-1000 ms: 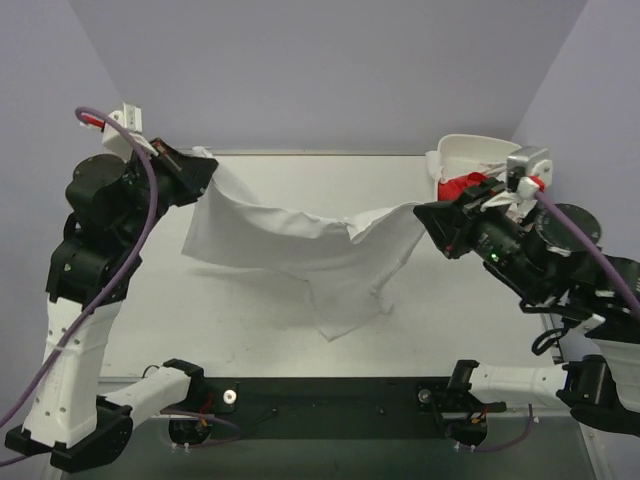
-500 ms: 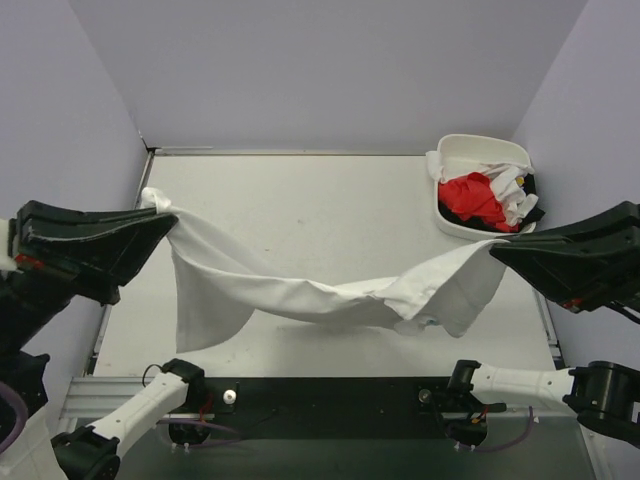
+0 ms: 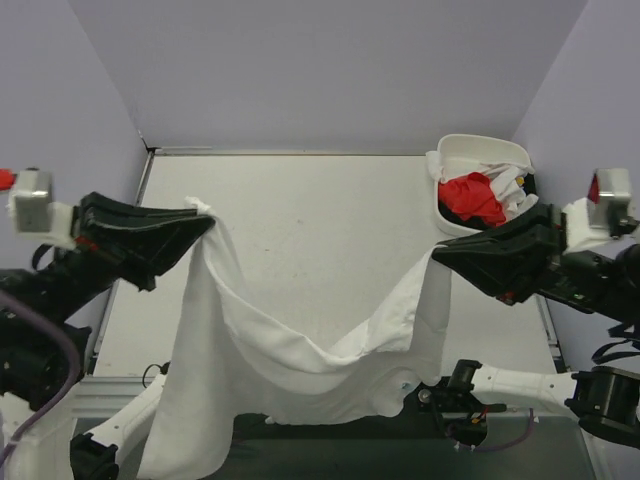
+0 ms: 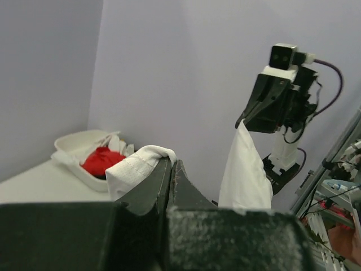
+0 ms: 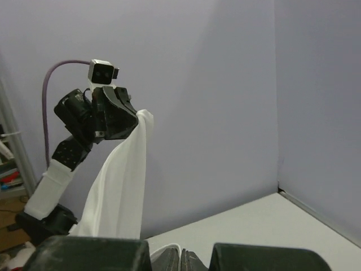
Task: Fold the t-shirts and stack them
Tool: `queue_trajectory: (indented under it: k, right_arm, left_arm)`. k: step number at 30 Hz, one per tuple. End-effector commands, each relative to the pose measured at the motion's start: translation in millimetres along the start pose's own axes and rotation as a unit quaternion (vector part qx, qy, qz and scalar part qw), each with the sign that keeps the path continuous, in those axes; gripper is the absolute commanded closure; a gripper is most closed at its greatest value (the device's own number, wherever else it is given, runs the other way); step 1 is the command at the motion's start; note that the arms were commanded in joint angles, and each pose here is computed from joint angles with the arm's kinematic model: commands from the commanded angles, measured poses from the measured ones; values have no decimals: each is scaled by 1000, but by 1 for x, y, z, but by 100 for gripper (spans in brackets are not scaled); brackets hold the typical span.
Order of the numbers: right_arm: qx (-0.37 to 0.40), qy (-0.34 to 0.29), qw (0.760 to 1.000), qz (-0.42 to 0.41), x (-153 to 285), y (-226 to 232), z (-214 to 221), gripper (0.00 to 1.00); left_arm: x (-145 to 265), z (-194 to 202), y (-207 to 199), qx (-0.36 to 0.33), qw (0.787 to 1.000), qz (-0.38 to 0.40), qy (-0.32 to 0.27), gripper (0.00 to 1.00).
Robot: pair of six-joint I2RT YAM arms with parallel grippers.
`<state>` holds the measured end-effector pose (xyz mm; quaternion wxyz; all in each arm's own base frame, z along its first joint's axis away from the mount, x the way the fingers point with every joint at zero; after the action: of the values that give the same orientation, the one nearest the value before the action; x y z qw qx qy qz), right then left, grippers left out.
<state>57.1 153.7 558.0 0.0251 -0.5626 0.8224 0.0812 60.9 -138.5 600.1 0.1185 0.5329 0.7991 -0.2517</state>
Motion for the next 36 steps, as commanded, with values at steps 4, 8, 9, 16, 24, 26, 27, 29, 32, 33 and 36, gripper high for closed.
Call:
queue_trajectory:
  k: [4, 8, 9, 16, 24, 26, 27, 29, 32, 33, 36]
  right_arm:
    - [38, 40, 965, 257, -28, -88, 49, 100]
    - [-14, 85, 929, 359, -36, -149, 92, 100]
    - [-33, 104, 922, 372, -39, -167, 115, 100]
    - [-138, 178, 864, 451, -37, -271, 218, 100]
    - [-187, 211, 844, 457, -59, -339, 257, 100]
    - [-183, 201, 851, 450, -67, -345, 247, 100]
    - [-181, 200, 853, 447, -69, -345, 244, 100]
    - [-166, 181, 865, 437, -73, -342, 223, 100]
    - [-135, 152, 890, 407, -74, -316, 185, 100]
    - [-112, 125, 902, 397, -71, -298, 157, 100]
    - [-65, 74, 930, 354, -61, -247, 102, 100]
  left_arm:
    - [-18, 77, 108, 73, 988, -132, 31, 100]
    - [-15, 138, 170, 113, 970, -205, 61, 100]
    - [-13, 150, 181, 121, 966, -220, 66, 100]
    - [30, 233, 284, 156, 894, -407, 101, 100]
    - [65, 224, 355, 190, 845, -492, 91, 100]
    - [50, 200, 345, 176, 863, -467, 83, 100]
    - [45, 190, 338, 171, 871, -454, 79, 100]
    - [28, 161, 321, 155, 889, -425, 63, 100]
    - [8, 121, 287, 131, 915, -378, 44, 100]
    - [1, 109, 270, 120, 927, -354, 38, 100]
    - [-15, 68, 220, 85, 955, -285, 20, 100]
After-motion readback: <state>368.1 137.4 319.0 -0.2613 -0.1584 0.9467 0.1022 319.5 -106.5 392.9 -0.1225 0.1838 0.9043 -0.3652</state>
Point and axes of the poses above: each gripper's point midway between its finger pads, its own x axis back along the fingers, its own y axis along the line the jaws close on, z = x × y, the point moved 3 cm from there along x, back along the fingers, and after that the axes turned 2 degrees about x, right-handed, at the moved point
